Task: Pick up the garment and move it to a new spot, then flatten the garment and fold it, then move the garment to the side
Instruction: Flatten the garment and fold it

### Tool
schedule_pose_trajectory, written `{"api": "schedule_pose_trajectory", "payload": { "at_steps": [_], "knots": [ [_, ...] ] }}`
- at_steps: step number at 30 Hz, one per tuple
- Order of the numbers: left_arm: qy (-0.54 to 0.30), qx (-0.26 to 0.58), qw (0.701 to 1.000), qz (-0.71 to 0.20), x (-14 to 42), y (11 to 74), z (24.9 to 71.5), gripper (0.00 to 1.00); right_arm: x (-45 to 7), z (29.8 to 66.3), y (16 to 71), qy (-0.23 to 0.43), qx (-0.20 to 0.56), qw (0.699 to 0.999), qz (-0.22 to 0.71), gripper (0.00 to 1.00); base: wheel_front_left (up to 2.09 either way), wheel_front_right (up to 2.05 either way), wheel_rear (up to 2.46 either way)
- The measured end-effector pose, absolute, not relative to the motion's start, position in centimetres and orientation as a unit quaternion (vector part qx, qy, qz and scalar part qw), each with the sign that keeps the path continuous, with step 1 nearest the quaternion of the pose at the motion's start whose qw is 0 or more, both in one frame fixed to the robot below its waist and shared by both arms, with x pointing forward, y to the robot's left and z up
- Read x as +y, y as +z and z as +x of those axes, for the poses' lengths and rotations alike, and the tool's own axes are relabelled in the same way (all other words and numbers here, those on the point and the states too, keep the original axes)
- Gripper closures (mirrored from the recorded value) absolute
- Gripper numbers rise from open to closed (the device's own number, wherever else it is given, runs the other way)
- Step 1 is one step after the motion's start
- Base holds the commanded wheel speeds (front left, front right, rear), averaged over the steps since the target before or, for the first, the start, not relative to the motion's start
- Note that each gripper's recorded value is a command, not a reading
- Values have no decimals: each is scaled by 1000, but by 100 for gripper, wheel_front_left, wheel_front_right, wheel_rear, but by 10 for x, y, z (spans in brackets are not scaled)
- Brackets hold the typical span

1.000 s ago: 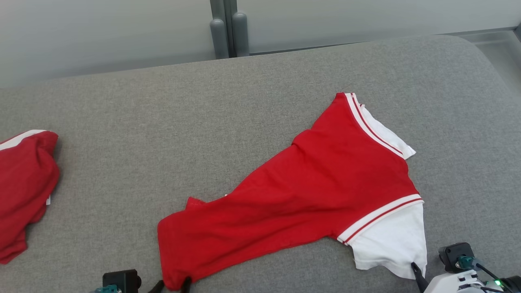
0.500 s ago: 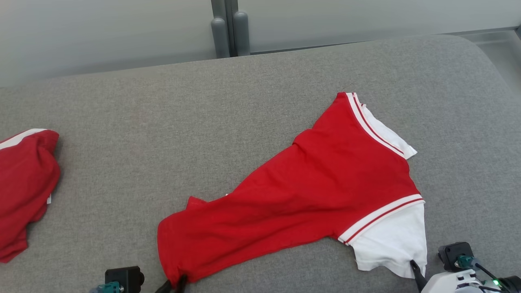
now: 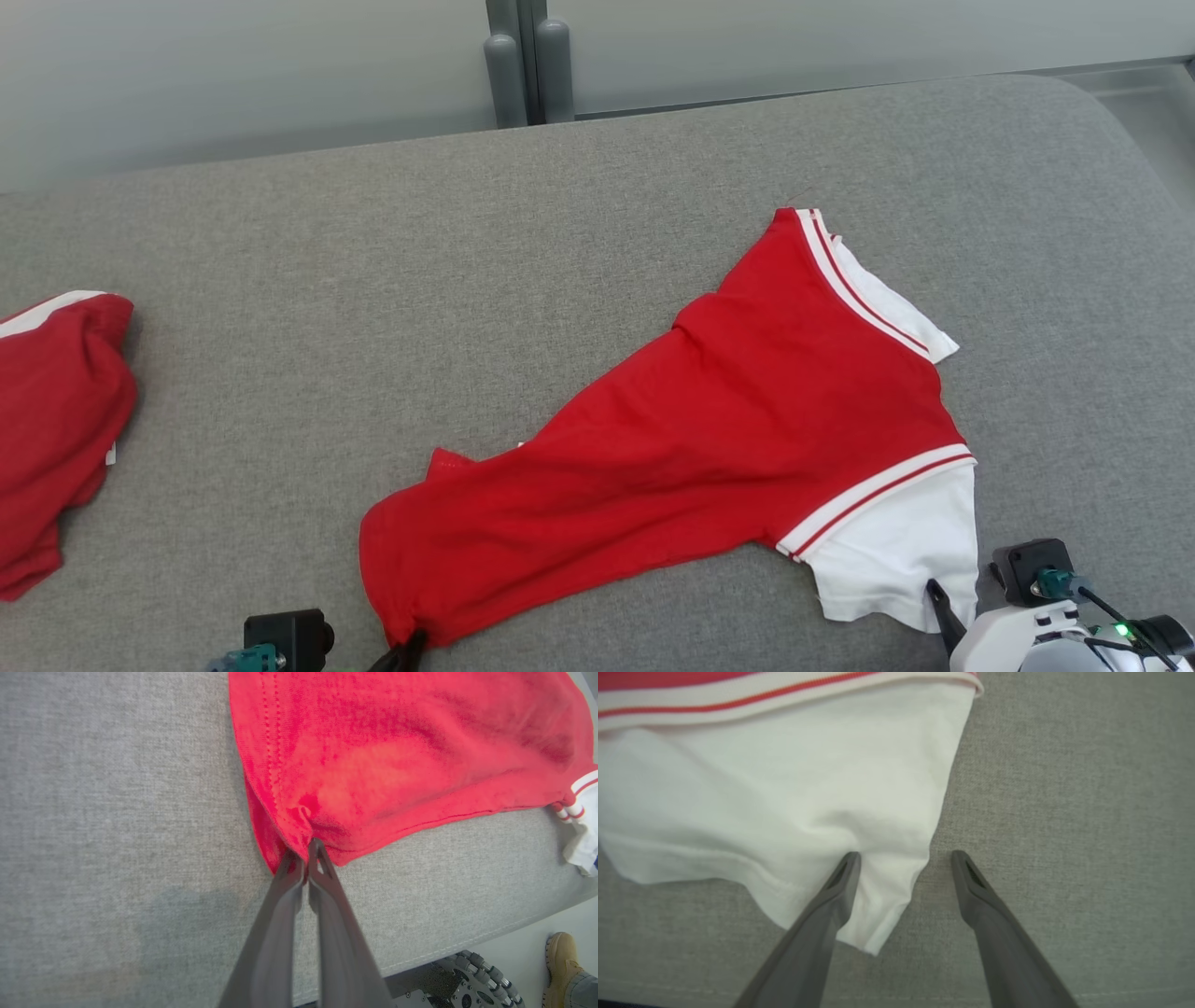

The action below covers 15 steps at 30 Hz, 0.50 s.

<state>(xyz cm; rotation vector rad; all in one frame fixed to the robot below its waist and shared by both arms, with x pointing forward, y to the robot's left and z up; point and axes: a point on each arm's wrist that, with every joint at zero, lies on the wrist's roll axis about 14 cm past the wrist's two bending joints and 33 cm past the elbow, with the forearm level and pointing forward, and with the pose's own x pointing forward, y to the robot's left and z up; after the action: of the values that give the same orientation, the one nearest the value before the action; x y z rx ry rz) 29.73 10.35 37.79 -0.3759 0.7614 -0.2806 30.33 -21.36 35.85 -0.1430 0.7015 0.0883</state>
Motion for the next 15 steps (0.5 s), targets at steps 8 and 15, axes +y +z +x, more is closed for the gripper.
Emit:
{"api": "schedule_pose_trajectory", "payload": {
  "at_steps": [8, 15],
  "knots": [
    [-138, 363, 903, -185, 102, 381, 298, 100, -204, 305, 356, 42, 349, 936, -25, 100, 0, 0, 0],
    [-135, 337, 912, -189, 105, 395, 308, 100, -203, 312, 365, 34, 327, 944, 16, 100, 0, 0, 0]
  ]
}}
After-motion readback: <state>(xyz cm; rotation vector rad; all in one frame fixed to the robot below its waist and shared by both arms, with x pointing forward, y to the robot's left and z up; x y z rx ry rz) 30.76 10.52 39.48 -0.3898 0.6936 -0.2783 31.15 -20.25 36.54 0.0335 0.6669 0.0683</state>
